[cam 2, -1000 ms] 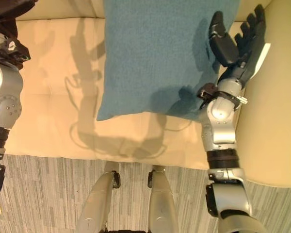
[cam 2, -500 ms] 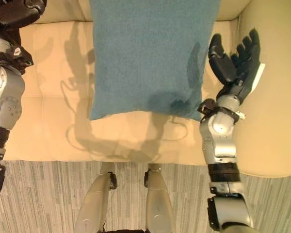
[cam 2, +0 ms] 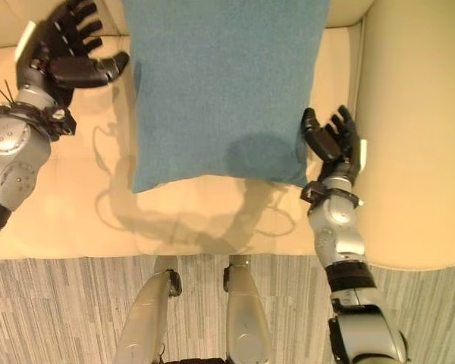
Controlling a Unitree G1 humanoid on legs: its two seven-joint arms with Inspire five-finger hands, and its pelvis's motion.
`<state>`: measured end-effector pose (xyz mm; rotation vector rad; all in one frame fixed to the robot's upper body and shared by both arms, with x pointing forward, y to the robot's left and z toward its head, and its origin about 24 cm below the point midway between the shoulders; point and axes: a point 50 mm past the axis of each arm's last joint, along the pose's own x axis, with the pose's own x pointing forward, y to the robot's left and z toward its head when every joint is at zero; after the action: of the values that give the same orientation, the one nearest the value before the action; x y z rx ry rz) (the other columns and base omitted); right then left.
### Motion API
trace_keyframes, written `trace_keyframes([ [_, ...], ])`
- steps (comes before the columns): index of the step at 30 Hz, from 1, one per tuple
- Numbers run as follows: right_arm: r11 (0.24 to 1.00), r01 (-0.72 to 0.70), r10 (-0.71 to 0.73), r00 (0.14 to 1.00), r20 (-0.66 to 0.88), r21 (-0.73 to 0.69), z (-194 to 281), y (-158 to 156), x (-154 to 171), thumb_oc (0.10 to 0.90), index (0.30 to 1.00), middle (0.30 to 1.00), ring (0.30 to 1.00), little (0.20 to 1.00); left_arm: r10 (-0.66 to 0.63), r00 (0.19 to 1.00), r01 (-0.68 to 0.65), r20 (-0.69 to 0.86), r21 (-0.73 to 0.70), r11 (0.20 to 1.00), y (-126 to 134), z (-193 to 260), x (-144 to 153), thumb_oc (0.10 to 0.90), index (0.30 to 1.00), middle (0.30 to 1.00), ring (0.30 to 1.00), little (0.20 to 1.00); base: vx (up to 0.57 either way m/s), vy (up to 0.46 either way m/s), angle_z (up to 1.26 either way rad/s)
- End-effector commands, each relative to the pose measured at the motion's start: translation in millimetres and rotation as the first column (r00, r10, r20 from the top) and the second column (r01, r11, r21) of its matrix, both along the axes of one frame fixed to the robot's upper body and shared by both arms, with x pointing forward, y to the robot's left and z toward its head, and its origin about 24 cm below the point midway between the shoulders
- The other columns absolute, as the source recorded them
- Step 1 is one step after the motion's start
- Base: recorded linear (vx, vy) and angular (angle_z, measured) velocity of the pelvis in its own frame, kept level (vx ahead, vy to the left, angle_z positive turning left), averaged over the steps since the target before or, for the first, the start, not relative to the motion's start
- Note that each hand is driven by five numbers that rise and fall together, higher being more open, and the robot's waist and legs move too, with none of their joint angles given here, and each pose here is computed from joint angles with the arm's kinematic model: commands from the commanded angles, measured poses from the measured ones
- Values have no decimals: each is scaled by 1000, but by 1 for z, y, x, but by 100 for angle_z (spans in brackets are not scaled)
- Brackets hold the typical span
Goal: Pick up all the scattered cushions and arrange them neatly on the sofa.
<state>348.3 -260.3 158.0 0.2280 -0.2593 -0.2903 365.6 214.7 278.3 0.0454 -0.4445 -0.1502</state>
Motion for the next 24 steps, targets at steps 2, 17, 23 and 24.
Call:
trace_keyframes([
  [2, 991, -132, 133, 985, 110, -17, 20, 6, -1, 800, 900, 900, 900, 900, -90, 988, 94, 126, -20, 995, -3, 33, -9, 800, 900, 900, 900, 900, 27, -12, -7],
  [17, 910, -402, 411, 904, 115, -100, 26, 62, 5, 800, 900, 900, 900, 900, 56, 996, -34, -73, 275, 961, -39, -15, 33, 800, 900, 900, 900, 900, 8, -3, -2],
  [23, 840, -508, 531, 842, 94, -193, 35, 90, 8, 400, 300, 300, 300, 300, 65, 983, -11, -171, 298, 954, -66, -43, 47, 577, 566, 566, 566, 566, 0, 0, 0],
  [24, 830, -515, 541, 837, 84, -213, 37, 94, 10, 400, 300, 300, 300, 300, 47, 983, 5, -178, 281, 960, -72, -44, 47, 400, 300, 300, 300, 300, 0, 0, 0],
])
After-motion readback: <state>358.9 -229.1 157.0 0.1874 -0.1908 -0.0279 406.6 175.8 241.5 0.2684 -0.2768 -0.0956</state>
